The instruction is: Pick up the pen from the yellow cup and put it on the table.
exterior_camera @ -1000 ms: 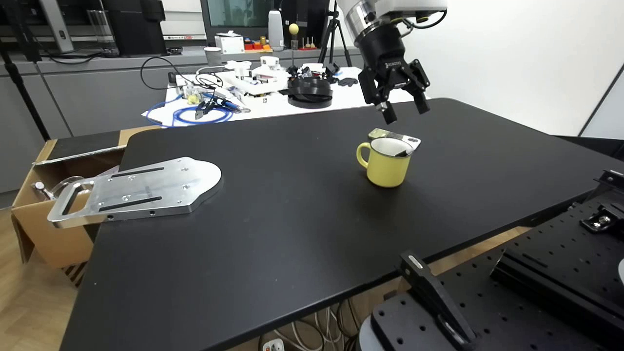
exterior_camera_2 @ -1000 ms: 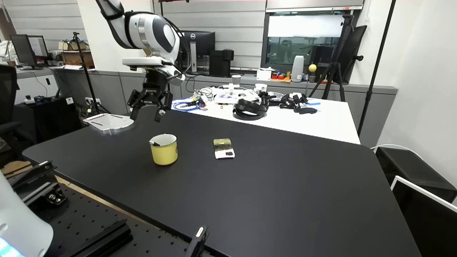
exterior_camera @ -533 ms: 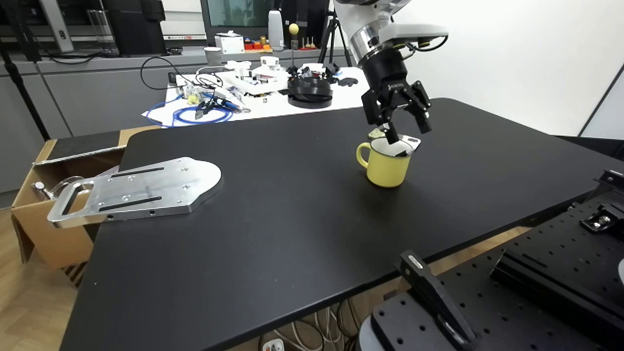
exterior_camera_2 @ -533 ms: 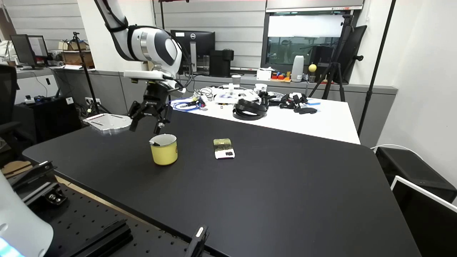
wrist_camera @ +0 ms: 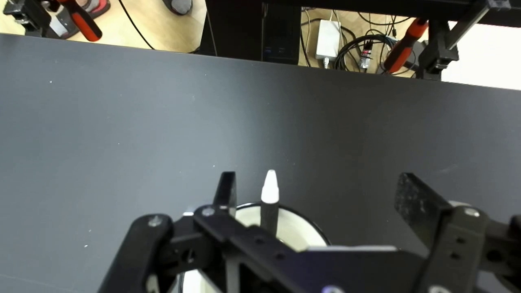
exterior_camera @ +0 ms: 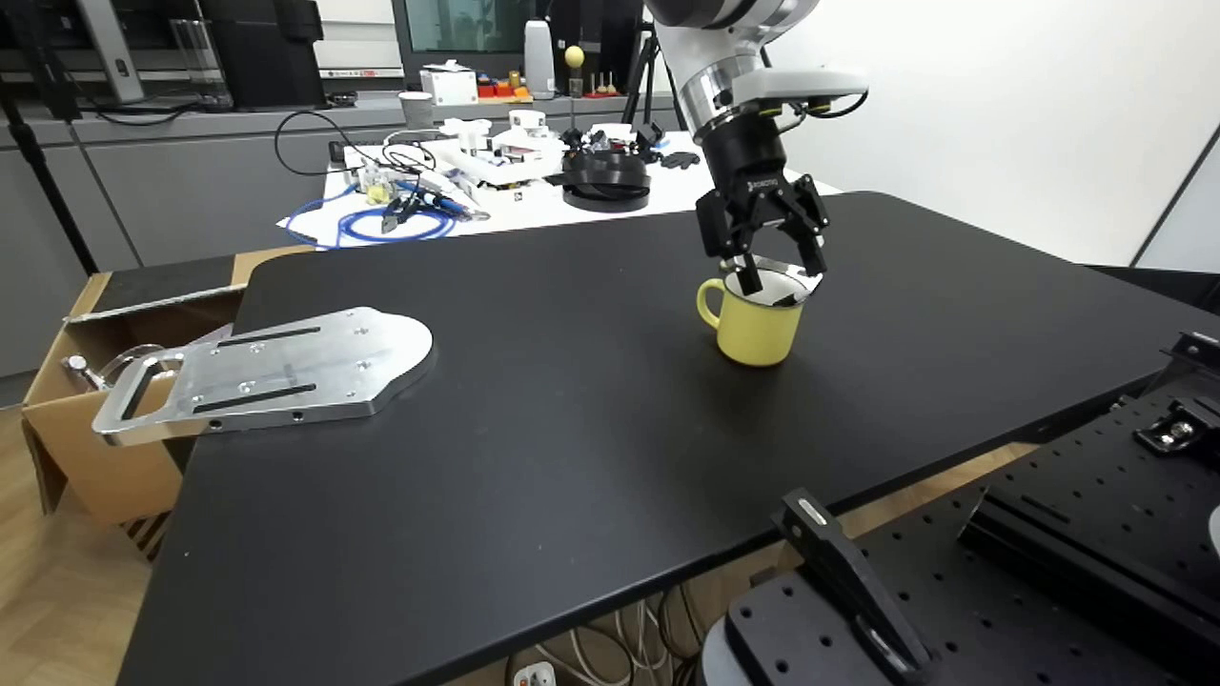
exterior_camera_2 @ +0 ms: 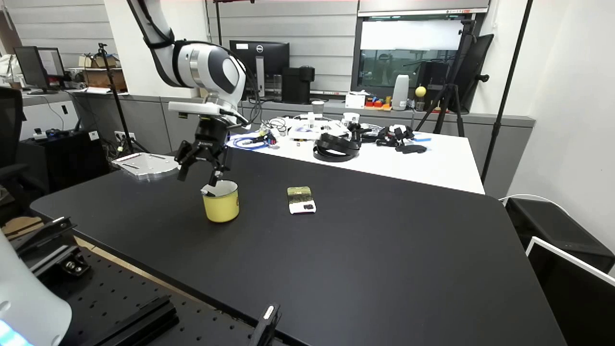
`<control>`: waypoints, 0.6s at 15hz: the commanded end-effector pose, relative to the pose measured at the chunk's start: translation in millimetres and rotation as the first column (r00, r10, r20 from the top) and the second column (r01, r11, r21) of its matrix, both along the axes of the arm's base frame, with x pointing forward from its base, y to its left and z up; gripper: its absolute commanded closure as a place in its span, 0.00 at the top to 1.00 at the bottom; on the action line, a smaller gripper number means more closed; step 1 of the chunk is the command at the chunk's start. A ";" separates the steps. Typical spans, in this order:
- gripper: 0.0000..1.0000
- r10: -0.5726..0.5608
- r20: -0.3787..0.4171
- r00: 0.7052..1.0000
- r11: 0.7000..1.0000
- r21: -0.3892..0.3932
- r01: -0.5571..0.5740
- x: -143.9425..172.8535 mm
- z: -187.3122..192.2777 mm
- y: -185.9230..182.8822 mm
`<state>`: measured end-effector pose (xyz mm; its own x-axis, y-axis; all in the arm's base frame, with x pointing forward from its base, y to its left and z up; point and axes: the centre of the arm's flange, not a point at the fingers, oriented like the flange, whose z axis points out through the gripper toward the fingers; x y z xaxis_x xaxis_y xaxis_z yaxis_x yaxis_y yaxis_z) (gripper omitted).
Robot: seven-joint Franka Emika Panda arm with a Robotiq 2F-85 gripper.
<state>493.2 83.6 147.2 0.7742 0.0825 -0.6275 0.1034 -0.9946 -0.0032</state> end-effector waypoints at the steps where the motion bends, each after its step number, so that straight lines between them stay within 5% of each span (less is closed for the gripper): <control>1: 1.00 -0.022 0.014 1.000 1.000 0.013 0.022 -0.4 -2.2 -1.3; 9: 1.00 -0.036 0.003 0.999 0.999 0.014 0.036 -4.6 -8.7 -4.9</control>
<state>490.9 84.1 139.6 0.7777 0.0758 -0.6241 0.0872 -0.9961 -0.0123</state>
